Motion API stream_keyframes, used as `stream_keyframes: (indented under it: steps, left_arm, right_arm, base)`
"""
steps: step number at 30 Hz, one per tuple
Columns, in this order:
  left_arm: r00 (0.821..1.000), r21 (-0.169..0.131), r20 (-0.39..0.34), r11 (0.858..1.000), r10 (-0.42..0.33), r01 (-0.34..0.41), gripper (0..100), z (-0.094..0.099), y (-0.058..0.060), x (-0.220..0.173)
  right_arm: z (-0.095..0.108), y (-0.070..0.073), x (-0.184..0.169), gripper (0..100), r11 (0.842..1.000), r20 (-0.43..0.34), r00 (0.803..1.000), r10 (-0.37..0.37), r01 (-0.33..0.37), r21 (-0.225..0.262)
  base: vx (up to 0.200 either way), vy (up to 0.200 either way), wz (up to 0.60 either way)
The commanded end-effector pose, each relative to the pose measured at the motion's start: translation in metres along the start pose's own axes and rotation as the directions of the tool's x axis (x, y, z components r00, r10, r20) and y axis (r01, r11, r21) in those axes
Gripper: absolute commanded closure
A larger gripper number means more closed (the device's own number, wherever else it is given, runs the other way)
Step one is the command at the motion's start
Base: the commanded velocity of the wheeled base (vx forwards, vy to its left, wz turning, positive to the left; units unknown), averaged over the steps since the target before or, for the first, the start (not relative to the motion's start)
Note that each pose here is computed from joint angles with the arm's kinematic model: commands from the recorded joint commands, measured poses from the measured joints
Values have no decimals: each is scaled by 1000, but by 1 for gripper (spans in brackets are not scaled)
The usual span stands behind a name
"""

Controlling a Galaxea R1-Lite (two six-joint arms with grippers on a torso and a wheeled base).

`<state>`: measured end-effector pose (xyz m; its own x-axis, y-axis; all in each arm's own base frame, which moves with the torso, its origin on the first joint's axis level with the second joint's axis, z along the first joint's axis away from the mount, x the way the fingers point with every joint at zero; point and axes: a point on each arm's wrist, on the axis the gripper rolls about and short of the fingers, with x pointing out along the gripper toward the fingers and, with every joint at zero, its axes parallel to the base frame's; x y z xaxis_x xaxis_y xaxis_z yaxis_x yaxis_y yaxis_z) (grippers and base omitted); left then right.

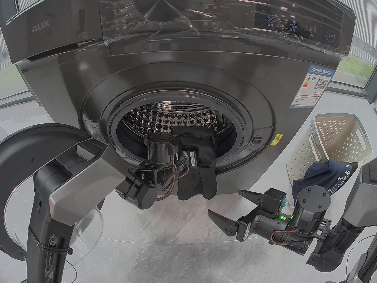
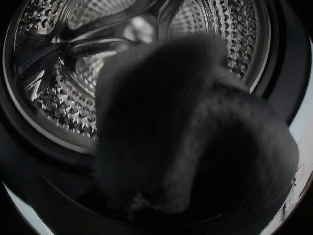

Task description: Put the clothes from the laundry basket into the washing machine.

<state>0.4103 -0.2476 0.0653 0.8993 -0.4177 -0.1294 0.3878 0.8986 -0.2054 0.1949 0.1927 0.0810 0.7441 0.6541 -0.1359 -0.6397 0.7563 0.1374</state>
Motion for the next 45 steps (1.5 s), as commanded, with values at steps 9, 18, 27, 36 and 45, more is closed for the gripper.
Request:
stream_keyframes:
  steps: [9, 18, 27, 36, 45]
  left_arm:
    - [924, -103, 364, 991, 115, -83, 100, 74, 16, 32]
    - [934, -103, 339, 991, 111, -80, 0, 70, 10, 26]
    - [996, -40, 90, 999, 26, -22, 0, 51, -1, -17]
    - [998, -7, -70, 1000, -3, 3, 0, 15, 5, -24]
    - [996, 22, -86, 1000, 1, 1, 100, -8, 8, -9]
  right_arm:
    - [0, 0, 1, 0, 1000, 1, 1000, 1, -1, 1]
    - [-2, 0, 2, 0, 1000, -4, 1000, -1, 1, 1]
    - [-2, 0, 2, 0, 1000, -4, 1000, -1, 1, 1]
    - [-3, 0, 3, 0, 1000, -8, 1000, 0, 0, 0]
    - [-3, 0, 3, 0, 1000, -9, 1000, -1, 1, 0]
  base:
    - [0, 0, 0]
    - [0, 0, 0]
    - [0, 0, 0]
    - [0, 0, 0]
    - [0, 0, 0]
